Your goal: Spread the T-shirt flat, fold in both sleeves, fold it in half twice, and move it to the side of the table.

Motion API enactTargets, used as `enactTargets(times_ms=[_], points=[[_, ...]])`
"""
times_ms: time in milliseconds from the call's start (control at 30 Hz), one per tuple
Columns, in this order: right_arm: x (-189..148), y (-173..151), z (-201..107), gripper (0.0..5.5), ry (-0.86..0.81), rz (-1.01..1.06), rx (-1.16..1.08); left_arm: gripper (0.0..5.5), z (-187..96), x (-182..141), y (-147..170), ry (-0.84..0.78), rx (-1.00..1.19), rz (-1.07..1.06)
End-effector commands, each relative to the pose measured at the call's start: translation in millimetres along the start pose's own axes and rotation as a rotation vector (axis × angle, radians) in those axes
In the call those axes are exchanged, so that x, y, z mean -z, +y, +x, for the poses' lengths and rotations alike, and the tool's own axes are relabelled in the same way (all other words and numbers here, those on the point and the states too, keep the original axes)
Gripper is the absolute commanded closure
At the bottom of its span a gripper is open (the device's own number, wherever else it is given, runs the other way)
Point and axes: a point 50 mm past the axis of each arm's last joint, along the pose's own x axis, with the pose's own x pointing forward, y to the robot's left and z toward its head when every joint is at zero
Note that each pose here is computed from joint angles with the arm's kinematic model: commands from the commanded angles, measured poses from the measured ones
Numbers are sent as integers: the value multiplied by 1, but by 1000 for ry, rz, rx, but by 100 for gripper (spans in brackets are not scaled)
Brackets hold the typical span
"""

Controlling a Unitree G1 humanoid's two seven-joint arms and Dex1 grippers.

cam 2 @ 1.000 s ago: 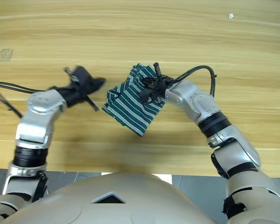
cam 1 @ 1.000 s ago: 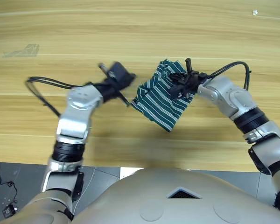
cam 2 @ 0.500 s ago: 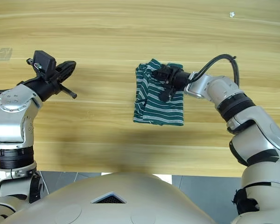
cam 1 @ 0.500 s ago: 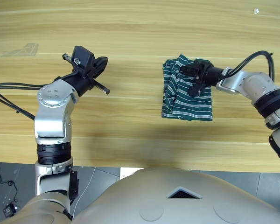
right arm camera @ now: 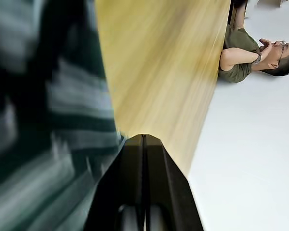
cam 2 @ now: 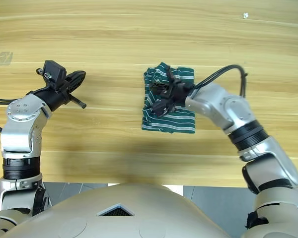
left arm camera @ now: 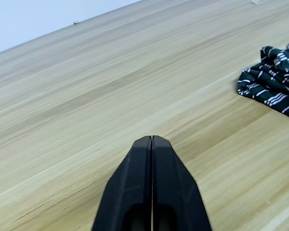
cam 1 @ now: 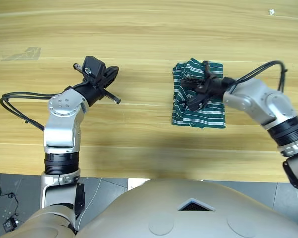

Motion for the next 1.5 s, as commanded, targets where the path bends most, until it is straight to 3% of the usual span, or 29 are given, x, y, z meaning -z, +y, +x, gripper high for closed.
enactTargets(times_ms=[33,200,500,667,900,967,1033,1100,1200,1267,1333,1433,1500], points=[[-14,31,18,550,-16,41,-90,545,0,5,-1,17,2,8],[-11,66,14,550,7,80,-191,545,-1,9,-3,23,-1,-2],[7,111,-63,550,80,175,-300,545,-5,12,-6,27,-13,-8],[13,120,-90,550,108,185,-338,545,-5,14,-8,33,-10,-11],[9,118,-89,550,96,190,-298,545,-2,14,-7,35,-7,-12],[10,97,-86,550,101,198,-181,545,-1,15,-7,30,-10,-17],[13,48,-86,550,121,253,114,545,0,14,-8,-20,-27,-30],[11,-3,-98,550,124,355,469,545,2,5,-10,-155,-63,-77],[2,-40,-118,550,86,552,874,545,0,-6,-13,-343,-102,-162],[3,-42,-119,550,88,740,1139,545,1,-6,-15,-410,-174,-93],[6,-33,-108,550,133,832,1266,545,4,-3,-13,-470,-231,-87],[5,-16,-77,550,159,933,1284,545,9,7,-2,-520,-341,-104],[-5,-5,-51,550,114,1073,1175,545,6,7,8,-567,-415,-130]])
